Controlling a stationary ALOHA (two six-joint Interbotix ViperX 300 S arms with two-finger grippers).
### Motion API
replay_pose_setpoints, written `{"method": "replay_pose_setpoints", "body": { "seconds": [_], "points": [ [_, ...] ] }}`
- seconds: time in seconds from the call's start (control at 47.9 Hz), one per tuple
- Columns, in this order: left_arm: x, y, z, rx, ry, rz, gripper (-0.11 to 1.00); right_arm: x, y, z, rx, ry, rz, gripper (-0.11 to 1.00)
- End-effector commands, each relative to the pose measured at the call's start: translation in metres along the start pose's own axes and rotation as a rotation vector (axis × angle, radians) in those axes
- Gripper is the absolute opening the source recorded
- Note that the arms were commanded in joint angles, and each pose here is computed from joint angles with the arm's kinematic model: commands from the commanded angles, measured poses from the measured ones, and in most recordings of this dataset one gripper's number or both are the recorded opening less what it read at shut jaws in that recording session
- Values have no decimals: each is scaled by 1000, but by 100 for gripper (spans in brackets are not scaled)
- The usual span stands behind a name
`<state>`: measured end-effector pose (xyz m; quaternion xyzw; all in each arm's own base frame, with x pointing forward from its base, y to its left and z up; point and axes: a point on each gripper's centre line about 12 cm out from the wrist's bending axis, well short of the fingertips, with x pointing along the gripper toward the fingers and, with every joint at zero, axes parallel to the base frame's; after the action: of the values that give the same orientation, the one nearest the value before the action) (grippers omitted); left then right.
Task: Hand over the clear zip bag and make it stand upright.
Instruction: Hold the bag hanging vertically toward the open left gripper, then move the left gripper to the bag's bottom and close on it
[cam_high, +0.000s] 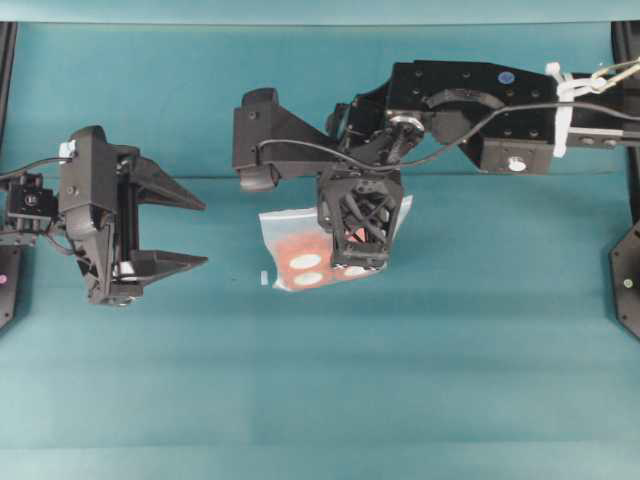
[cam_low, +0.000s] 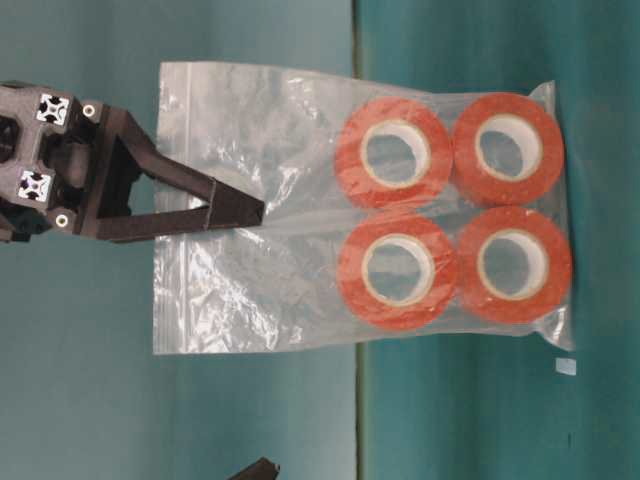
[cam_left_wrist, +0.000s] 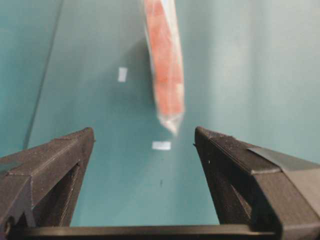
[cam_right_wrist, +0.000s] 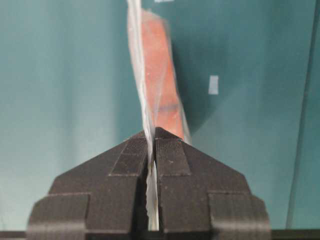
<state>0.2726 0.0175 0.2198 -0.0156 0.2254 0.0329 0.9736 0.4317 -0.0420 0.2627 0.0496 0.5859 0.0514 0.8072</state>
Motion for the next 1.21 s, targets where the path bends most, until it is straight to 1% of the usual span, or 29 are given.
{"method": "replay_pose_setpoints", "body": {
  "seconds": [0.0,0.083,0.25,0.417,0.834,0.897,1.043,1.106,1.189],
  "points": [
    [-1,-1,6,1,-23,-2,90,-21,3,3,11,-59,-7,3],
    [-1,-1,6,1,-25,-2,90,-21,4,4,12,-70,-7,3],
    [0,-1,7,1,-25,-2,90,-16,9,3,-18,-72,-4,3],
    [3,-1,6,1,-15,-2,90,-12,20,1,-71,-61,4,3],
    [8,-1,8,1,-11,-2,90,-9,25,-1,-81,-55,9,3],
    [8,-1,9,1,-23,-2,90,-9,25,-1,-83,-55,7,3],
    [14,-5,14,6,-107,-18,90,-9,24,-1,-82,-55,7,3],
    [20,-8,10,10,-127,-30,90,-9,24,-1,-77,-58,6,3],
    [30,-11,1,8,-120,-38,90,-10,23,0,-72,-63,6,3]
  ]
}}
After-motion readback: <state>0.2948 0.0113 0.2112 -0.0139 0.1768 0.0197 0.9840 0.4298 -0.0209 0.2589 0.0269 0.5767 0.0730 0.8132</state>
